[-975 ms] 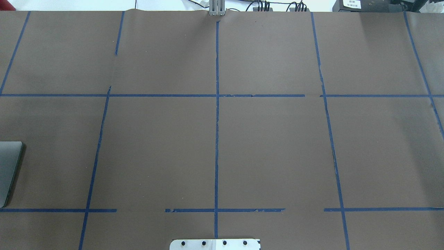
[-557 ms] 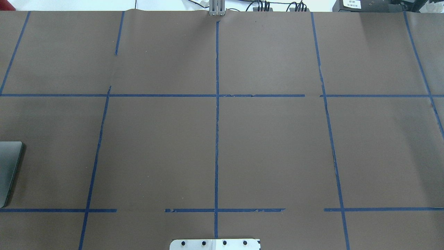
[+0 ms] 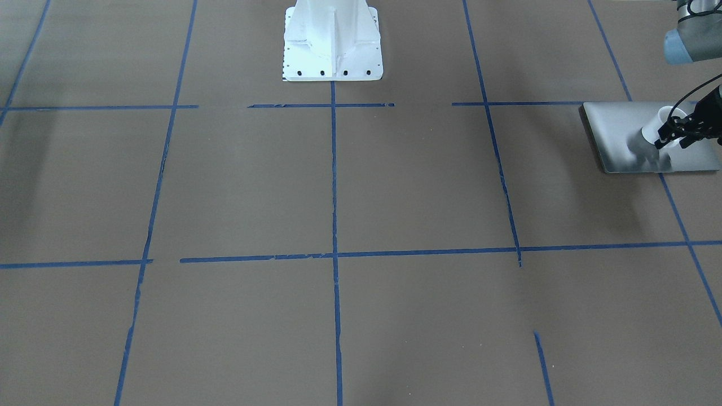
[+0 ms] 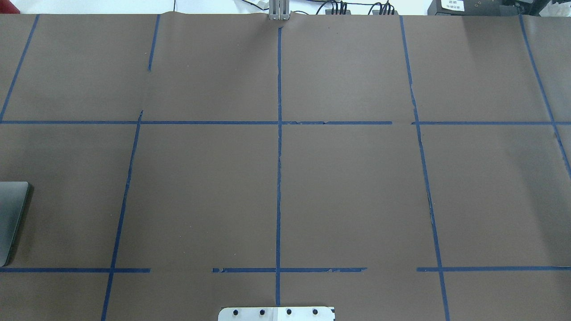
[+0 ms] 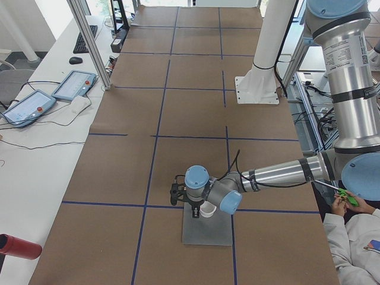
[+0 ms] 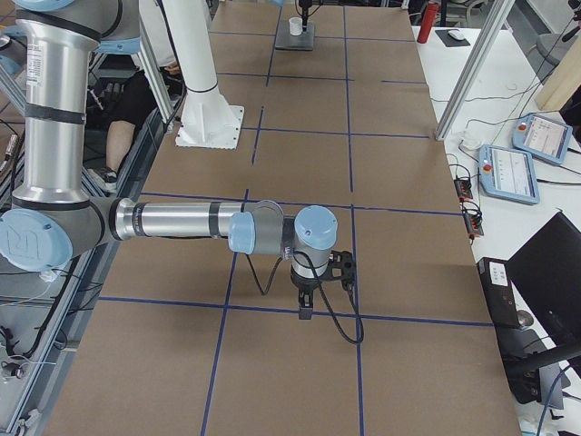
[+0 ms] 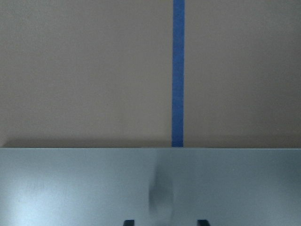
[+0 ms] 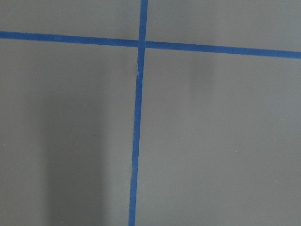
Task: Place cup on laptop
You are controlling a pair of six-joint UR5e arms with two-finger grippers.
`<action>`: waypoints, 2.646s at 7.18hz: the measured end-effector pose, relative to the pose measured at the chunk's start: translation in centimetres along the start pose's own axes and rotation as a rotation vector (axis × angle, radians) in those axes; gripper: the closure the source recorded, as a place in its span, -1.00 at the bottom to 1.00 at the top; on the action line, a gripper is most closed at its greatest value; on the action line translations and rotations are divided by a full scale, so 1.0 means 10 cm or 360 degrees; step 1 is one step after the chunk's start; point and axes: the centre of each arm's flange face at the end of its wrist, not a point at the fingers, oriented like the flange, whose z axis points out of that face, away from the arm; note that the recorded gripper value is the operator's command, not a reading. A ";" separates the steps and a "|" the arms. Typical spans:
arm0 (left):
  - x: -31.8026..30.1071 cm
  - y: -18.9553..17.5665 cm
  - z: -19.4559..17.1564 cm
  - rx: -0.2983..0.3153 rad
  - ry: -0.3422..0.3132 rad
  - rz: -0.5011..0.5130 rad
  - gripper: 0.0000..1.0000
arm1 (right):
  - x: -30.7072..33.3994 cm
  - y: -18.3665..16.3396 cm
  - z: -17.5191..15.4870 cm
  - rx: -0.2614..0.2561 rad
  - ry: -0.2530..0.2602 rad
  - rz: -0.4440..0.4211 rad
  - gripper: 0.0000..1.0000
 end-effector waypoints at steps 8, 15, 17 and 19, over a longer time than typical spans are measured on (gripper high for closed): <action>-0.40 -0.05 -1.29 -0.0001 -0.0059 0.0279 -1.00 | 0.00 0.00 0.00 0.0000 0.0001 0.0000 -1.00; -0.32 -0.08 -1.62 -0.0024 -0.0101 0.0321 -1.00 | 0.00 0.00 0.00 0.0000 0.0002 0.0000 -1.00; -0.33 -0.08 -1.61 -0.0028 -0.0100 0.0314 -1.00 | 0.00 0.00 0.00 0.0000 0.0002 0.0000 -1.00; -0.34 -0.08 -1.60 -0.0030 -0.0099 0.0310 -1.00 | 0.00 0.00 0.00 0.0000 0.0001 0.0000 -1.00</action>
